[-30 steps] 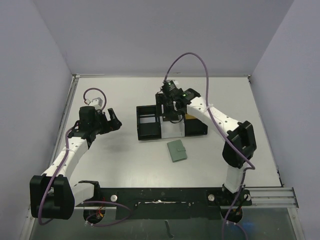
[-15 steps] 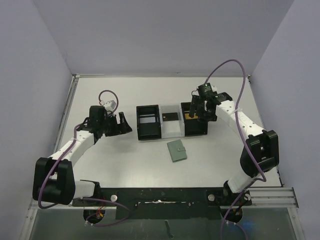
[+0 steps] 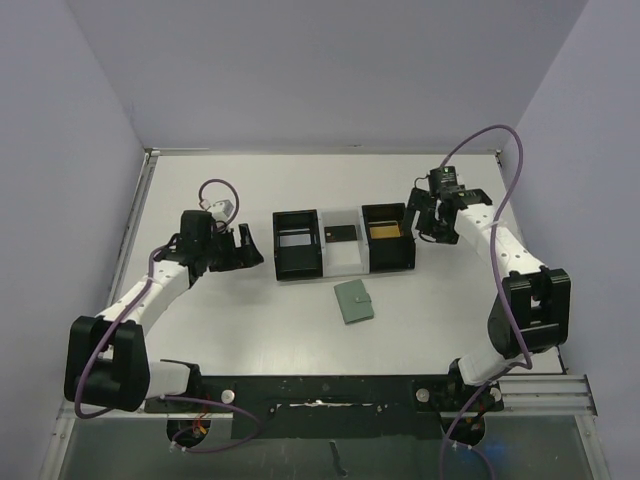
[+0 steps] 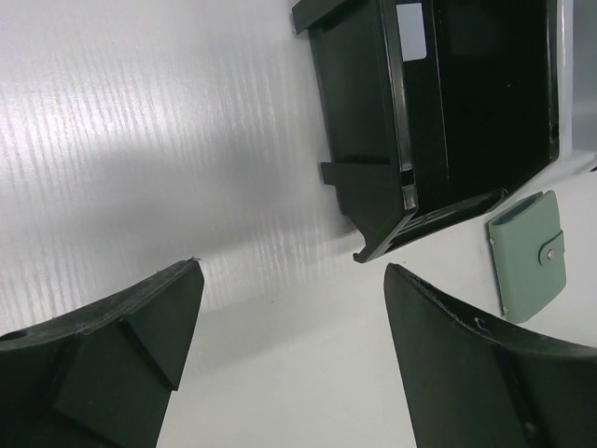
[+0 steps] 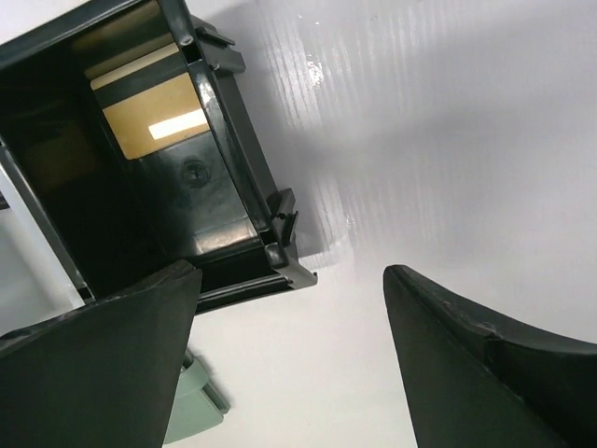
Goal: Take the credit cards out of the card holder
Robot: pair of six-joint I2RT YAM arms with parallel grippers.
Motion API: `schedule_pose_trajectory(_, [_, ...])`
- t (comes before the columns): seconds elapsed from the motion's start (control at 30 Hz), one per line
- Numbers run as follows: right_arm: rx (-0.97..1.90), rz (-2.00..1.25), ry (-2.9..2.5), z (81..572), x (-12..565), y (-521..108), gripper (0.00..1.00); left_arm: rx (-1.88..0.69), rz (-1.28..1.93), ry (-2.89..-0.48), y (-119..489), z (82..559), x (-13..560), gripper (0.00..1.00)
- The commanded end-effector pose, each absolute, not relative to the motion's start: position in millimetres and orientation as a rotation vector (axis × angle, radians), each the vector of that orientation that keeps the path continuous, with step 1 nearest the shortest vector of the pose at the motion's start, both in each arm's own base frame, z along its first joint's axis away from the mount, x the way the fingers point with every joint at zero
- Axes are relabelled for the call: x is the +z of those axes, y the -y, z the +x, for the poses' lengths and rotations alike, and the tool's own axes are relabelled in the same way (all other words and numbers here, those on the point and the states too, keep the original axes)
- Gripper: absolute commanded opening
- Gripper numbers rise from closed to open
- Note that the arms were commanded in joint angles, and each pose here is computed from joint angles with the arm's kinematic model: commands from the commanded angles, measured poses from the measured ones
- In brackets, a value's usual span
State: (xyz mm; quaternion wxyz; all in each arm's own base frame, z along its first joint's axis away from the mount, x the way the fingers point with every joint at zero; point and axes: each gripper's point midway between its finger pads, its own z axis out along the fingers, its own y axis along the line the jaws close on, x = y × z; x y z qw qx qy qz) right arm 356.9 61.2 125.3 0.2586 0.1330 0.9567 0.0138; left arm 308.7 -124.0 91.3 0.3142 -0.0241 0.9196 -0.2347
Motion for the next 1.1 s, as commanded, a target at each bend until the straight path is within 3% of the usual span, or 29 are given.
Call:
schedule_pose_trajectory(0.0, [0.209, 0.288, -2.558, 371.1, 129.8, -79.5, 0.82, -0.578, -0.039, -2.318, 120.6, 324.9, 122.4, 0.78])
schedule_pose_trajectory(0.8, [0.482, 0.176, -2.604, 344.8, 114.8, -116.2, 0.7, -0.549, -0.051, -2.306, 116.6, 326.3, 125.6, 0.78])
schedule_pose_trajectory(1.07, [0.309, 0.248, -2.548, 332.6, 134.9, -94.8, 0.73, -0.559, -0.059, -2.306, 117.7, 326.4, 126.0, 0.78])
